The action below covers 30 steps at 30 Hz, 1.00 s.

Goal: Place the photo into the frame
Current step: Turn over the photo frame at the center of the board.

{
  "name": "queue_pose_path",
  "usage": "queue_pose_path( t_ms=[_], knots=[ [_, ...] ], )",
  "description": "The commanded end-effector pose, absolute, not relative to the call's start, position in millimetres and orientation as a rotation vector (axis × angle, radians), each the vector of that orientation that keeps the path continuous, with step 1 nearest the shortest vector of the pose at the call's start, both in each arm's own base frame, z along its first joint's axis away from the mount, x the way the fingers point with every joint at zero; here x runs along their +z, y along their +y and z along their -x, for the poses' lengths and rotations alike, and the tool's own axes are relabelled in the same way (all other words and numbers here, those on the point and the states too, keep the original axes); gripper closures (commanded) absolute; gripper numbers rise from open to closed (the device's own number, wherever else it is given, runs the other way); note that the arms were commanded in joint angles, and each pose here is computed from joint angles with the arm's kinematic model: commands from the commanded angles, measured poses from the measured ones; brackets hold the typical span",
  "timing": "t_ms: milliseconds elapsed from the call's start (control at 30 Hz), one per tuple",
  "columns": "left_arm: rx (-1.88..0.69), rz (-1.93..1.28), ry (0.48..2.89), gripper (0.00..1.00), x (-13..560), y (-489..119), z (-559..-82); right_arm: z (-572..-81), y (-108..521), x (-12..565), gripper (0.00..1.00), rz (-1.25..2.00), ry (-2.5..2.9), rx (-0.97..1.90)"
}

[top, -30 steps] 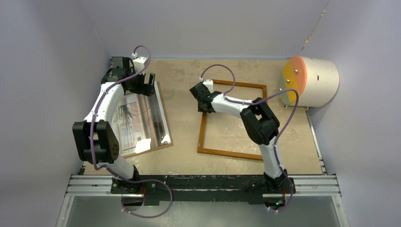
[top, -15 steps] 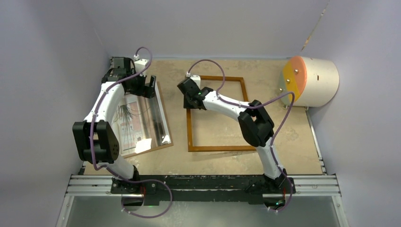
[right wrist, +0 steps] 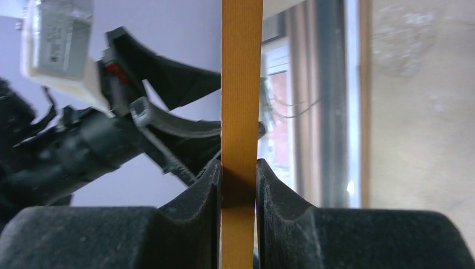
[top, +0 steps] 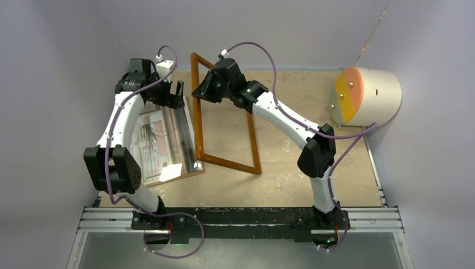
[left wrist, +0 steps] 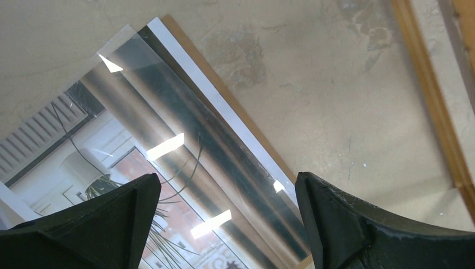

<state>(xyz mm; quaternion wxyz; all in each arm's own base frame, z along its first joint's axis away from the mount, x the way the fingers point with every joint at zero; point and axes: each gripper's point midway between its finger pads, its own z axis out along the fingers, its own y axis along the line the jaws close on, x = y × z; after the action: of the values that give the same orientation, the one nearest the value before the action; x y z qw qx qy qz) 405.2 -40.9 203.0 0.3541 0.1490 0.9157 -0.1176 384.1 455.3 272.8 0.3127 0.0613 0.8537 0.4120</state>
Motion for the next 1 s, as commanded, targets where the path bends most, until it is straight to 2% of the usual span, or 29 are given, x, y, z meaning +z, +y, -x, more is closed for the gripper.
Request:
queue_pose_path(
  t_ms=[0,367,667,967],
  knots=[
    [-0.36,-0.4,2.293,0.03,239.5,-52.4,-403.7,-366.2,463.6,357.3,1.0,-0.178,2.121,1.446],
    [-0.379,-0.389,2.235,0.01,258.3,-60.3,-406.1,-363.1,449.4,373.8,1.0,-0.248,1.985,1.94],
    [-0.397,-0.354,2.174,0.0,282.4,-63.8,-411.8,-363.6,447.8,412.6,1.0,-0.244,1.885,2.009],
    [-0.438,-0.376,2.139,0.0,296.0,-79.0,-408.9,-364.6,432.4,384.3,1.0,-0.353,1.914,2.068]
  ],
)
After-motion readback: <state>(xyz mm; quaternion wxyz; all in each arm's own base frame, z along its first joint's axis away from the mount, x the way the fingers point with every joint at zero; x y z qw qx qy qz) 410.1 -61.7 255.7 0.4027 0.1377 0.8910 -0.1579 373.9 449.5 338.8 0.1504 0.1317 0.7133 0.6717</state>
